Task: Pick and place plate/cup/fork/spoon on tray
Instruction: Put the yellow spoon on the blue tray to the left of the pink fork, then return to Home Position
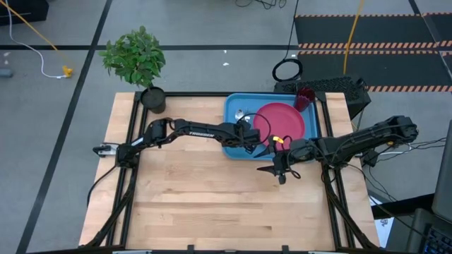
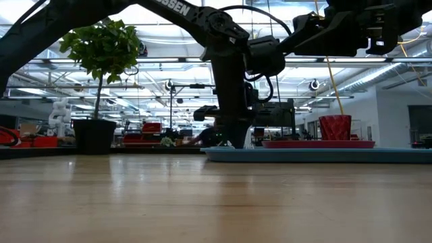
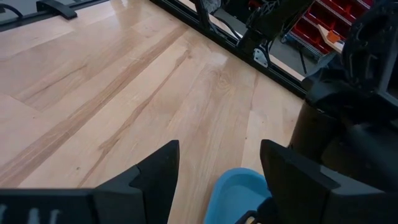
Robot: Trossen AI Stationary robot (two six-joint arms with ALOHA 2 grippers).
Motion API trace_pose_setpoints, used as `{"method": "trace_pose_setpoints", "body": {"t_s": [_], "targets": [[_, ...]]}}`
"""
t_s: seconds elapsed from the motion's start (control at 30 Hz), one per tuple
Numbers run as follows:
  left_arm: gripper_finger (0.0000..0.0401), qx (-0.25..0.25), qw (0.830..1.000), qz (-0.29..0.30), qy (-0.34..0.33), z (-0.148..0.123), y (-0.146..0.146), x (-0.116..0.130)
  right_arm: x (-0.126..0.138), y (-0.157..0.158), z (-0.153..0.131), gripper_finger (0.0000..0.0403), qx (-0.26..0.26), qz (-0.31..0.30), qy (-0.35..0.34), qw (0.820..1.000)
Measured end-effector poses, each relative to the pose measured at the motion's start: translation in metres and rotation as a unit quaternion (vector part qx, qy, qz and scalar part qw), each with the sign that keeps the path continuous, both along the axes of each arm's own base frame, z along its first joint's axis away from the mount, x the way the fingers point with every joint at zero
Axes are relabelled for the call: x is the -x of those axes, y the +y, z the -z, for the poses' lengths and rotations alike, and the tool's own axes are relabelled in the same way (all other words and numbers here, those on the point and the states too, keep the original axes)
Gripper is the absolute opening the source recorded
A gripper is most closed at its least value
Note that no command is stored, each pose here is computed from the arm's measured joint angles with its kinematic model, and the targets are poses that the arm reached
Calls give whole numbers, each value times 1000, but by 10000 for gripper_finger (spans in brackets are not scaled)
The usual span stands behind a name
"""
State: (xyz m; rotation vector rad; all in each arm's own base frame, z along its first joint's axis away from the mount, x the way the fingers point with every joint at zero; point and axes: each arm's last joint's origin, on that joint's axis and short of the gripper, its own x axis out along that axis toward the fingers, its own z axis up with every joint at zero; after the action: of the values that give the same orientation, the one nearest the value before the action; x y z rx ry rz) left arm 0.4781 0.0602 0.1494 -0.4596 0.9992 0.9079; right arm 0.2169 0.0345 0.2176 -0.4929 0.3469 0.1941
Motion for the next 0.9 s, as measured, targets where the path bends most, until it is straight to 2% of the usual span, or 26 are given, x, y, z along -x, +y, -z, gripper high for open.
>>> {"method": "trace_pose_setpoints", "body": {"t_s": [0.9], "targets": [[10,-11,1000,6,11,3,24,2,0,0,1,216,1,0,6,1000]]}}
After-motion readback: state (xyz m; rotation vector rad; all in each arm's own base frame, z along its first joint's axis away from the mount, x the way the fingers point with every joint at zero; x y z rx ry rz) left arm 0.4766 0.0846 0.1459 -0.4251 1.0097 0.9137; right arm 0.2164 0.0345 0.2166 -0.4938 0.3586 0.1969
